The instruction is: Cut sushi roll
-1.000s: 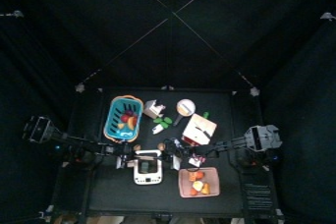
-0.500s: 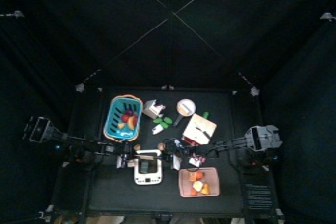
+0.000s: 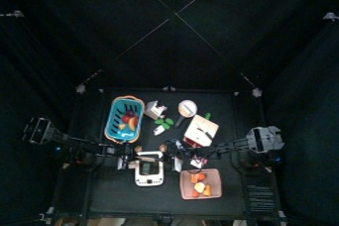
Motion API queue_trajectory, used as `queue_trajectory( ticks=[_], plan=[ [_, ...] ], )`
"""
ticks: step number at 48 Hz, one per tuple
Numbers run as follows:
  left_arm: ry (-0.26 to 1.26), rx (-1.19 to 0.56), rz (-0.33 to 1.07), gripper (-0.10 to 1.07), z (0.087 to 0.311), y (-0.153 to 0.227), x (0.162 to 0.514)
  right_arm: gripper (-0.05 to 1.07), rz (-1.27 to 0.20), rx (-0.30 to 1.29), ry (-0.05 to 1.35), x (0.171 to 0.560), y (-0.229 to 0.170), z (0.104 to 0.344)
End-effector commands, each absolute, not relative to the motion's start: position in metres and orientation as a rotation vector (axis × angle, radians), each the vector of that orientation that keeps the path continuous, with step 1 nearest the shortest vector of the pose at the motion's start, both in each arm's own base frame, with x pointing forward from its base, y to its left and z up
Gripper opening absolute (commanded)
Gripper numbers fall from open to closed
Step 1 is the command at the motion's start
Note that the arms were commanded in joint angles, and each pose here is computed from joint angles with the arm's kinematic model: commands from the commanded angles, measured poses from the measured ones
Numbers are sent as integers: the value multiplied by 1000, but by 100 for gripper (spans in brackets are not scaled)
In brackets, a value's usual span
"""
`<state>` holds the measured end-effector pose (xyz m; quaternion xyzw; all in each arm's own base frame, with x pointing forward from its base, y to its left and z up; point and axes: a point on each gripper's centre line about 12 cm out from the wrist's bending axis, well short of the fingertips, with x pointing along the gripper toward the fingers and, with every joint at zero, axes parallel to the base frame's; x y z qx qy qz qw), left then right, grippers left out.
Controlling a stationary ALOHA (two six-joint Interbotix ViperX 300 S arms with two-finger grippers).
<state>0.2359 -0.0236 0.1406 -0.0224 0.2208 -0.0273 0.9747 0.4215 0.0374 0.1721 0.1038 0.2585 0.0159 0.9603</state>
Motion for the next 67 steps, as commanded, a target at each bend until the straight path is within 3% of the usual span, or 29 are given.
queue_trajectory(
  ticks=[1, 29, 52, 67],
  plan=[
    [430, -52, -48, 45, 145, -23, 240, 50, 51, 206, 484, 426, 43, 186],
    [449, -52, -53, 45, 142, -24, 239, 50, 67, 199, 493, 425, 50, 183],
    [461, -51, -52, 45, 141, -24, 239, 50, 75, 192, 466, 425, 51, 194],
    [499, -51, -52, 45, 136, -24, 238, 50, 67, 197, 492, 427, 50, 183]
  ],
)
